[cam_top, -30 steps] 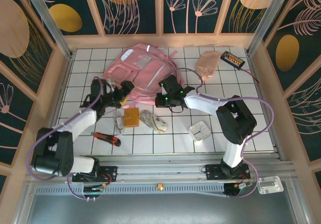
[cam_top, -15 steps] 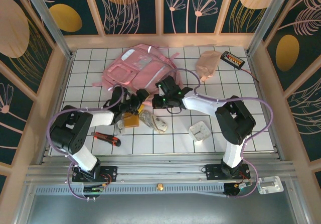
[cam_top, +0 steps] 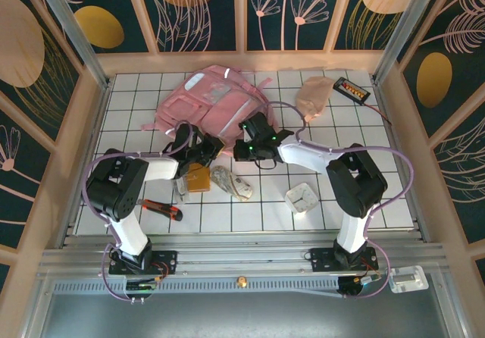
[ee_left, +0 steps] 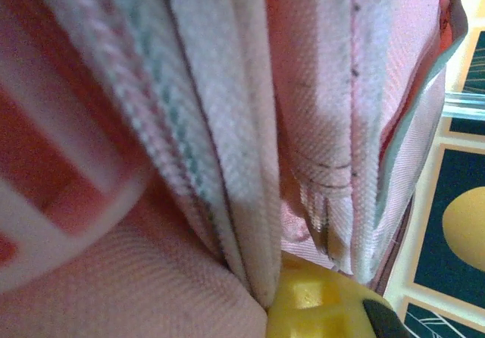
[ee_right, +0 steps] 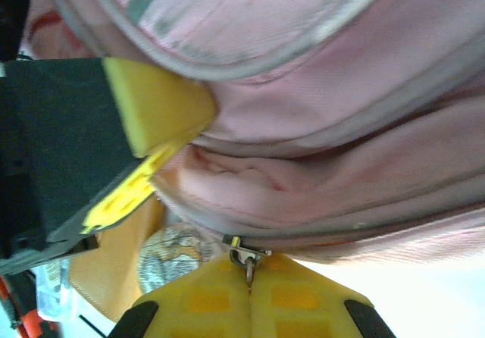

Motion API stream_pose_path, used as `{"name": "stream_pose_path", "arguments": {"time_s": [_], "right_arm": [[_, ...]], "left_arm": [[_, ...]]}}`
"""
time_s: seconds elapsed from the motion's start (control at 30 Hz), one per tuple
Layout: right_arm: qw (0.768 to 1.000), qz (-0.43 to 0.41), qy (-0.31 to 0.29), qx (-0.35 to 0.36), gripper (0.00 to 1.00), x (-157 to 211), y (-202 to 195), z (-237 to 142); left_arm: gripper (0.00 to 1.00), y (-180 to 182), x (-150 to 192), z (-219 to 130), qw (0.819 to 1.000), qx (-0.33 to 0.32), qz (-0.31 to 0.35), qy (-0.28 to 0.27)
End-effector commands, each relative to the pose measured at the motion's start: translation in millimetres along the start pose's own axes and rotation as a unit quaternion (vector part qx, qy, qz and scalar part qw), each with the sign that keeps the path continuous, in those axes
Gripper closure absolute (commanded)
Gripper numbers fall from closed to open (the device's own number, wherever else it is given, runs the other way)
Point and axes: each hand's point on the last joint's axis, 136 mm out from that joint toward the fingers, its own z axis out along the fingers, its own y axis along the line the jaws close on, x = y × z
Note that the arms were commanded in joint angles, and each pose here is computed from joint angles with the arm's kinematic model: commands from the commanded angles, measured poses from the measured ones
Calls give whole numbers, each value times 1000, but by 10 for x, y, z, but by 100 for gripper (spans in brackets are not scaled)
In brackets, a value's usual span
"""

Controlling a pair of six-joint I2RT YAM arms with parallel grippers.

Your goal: Pack the student bag

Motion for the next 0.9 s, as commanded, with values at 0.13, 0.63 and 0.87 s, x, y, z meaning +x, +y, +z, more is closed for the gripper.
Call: {"name": "stream_pose_path", "arguments": {"time_s": [0.13, 0.63, 0.87], "right_arm": [[997, 20, -24, 70, 100, -169, -567, -340], [993, 54, -19, 100, 100, -558, -1341, -306], [1000, -3, -18, 16, 100, -413, -631, -253]], "left_arm": [[100, -282, -222, -401, 994, -6, 103, -40], [100, -197, -549, -920, 978, -59, 188, -61], [100, -447, -879, -690, 972, -49, 224, -58]]}}
